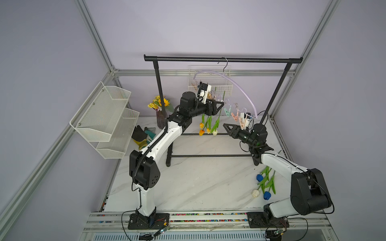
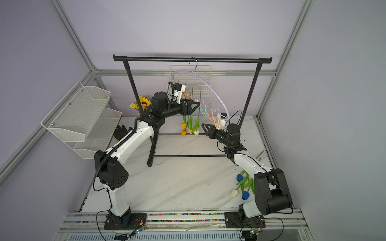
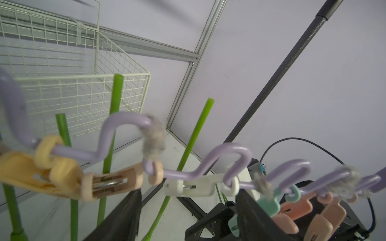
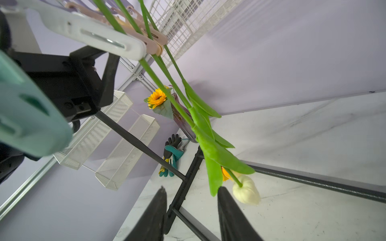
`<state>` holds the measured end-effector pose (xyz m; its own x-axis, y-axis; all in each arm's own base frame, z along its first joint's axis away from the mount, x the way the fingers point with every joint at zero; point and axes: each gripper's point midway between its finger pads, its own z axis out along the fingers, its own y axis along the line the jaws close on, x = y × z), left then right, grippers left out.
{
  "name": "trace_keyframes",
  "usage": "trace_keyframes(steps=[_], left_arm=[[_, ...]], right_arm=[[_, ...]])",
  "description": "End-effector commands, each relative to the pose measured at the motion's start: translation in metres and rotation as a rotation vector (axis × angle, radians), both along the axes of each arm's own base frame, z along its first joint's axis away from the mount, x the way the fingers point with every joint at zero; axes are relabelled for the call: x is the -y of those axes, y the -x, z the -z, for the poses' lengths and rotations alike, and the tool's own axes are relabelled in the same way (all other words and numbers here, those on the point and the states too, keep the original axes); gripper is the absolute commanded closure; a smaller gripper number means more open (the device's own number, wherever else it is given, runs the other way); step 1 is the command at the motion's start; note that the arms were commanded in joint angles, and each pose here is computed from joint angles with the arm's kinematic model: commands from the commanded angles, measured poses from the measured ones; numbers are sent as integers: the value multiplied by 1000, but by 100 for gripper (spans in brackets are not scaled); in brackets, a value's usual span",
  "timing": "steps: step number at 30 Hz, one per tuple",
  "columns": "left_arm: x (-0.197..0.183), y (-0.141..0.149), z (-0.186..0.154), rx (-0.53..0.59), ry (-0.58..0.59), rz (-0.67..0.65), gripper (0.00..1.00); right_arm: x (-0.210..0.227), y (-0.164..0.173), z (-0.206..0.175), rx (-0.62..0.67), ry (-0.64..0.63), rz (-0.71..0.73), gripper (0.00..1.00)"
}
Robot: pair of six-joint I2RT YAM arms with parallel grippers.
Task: Dry the flowers on a clothes hanger
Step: Clamp the flower onto the hanger, then pick up the flower at the center of the board.
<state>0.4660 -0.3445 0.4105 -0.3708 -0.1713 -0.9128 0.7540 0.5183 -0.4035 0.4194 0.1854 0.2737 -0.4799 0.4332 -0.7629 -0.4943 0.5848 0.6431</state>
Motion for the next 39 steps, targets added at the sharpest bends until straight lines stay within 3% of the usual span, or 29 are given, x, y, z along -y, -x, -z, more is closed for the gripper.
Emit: trace_keyframes(steps=[1,9,18,29,39], left_arm=[[-16,14,-26,73,5,-4,26],[-30,21,9,31,-78,-3,19],[-58,23,64,-51,-160,-74,15],[-72,34,119,-161,-203,-126,14],[-87,43,143,-205,-232,-186,15]], right_arm=[[12,4,13,-36,48,58,56],[63,3,65,-243,129,261,55],[153,22,111,-506,164,587,54],[259,79,131,-616,290,1098,54],[313,87,170,-778,340,1292,53]])
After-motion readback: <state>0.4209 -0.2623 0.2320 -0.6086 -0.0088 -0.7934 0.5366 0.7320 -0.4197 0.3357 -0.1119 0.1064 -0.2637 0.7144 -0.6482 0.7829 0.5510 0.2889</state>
